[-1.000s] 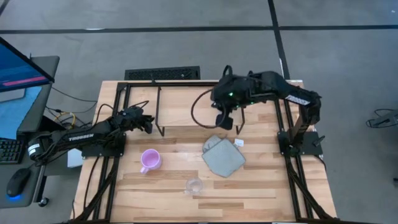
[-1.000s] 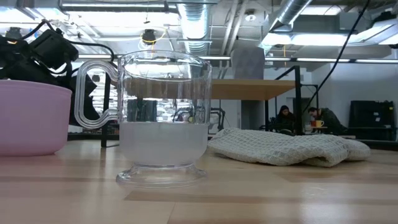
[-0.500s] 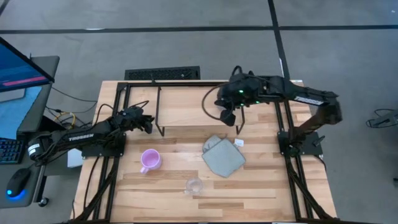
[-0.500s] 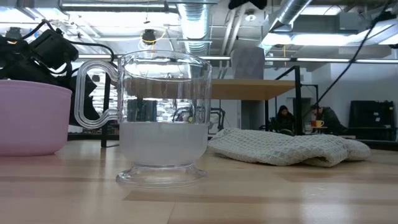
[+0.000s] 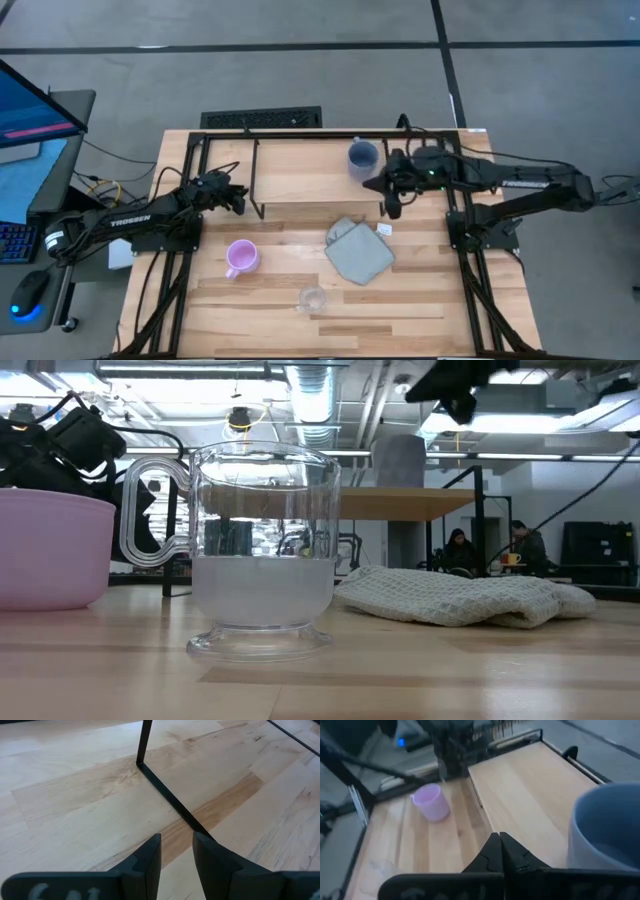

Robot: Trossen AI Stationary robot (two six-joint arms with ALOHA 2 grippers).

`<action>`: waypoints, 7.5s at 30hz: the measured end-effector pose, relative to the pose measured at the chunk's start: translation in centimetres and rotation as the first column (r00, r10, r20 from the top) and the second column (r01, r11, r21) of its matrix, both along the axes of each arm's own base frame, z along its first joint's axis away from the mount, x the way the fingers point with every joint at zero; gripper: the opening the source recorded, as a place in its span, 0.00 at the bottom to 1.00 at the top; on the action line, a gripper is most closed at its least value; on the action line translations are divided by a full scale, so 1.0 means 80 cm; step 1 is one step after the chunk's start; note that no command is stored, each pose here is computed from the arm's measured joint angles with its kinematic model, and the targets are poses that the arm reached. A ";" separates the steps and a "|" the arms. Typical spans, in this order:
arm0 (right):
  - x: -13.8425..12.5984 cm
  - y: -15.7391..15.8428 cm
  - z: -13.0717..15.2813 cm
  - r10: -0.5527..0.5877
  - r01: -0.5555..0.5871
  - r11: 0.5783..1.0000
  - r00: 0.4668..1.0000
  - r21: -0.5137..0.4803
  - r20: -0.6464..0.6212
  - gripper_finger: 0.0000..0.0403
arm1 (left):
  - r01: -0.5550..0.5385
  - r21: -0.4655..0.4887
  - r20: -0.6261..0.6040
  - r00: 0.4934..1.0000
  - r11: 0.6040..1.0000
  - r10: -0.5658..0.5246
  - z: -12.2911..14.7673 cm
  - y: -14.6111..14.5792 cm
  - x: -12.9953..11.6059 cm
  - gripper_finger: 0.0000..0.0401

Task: Stack small to large cups/mugs on shelf
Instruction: Put the pink mug on the shelf

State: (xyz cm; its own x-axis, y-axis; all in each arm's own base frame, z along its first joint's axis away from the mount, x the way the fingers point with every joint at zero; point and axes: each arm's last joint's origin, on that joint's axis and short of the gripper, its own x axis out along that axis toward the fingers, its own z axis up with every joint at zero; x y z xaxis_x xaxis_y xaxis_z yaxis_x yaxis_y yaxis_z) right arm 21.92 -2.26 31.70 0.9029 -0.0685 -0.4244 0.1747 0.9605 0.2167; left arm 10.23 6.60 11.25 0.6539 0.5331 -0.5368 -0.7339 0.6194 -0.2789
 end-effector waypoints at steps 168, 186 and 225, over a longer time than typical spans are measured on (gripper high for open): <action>-0.084 0.038 -0.105 -0.068 0.052 0.963 0.996 0.265 0.052 0.02 | 0.583 -0.403 -0.221 0.686 0.705 -0.693 0.173 -0.115 0.055 0.64; -0.085 0.054 -0.106 0.019 -0.032 0.964 0.999 0.263 0.051 0.02 | 0.363 -0.552 -0.496 0.581 0.751 -0.646 0.103 -0.138 0.105 0.64; -0.086 0.055 -0.106 0.026 -0.036 0.964 0.999 0.263 0.044 0.02 | 0.509 -0.466 -0.487 0.535 0.723 -0.691 0.181 -0.139 0.141 0.00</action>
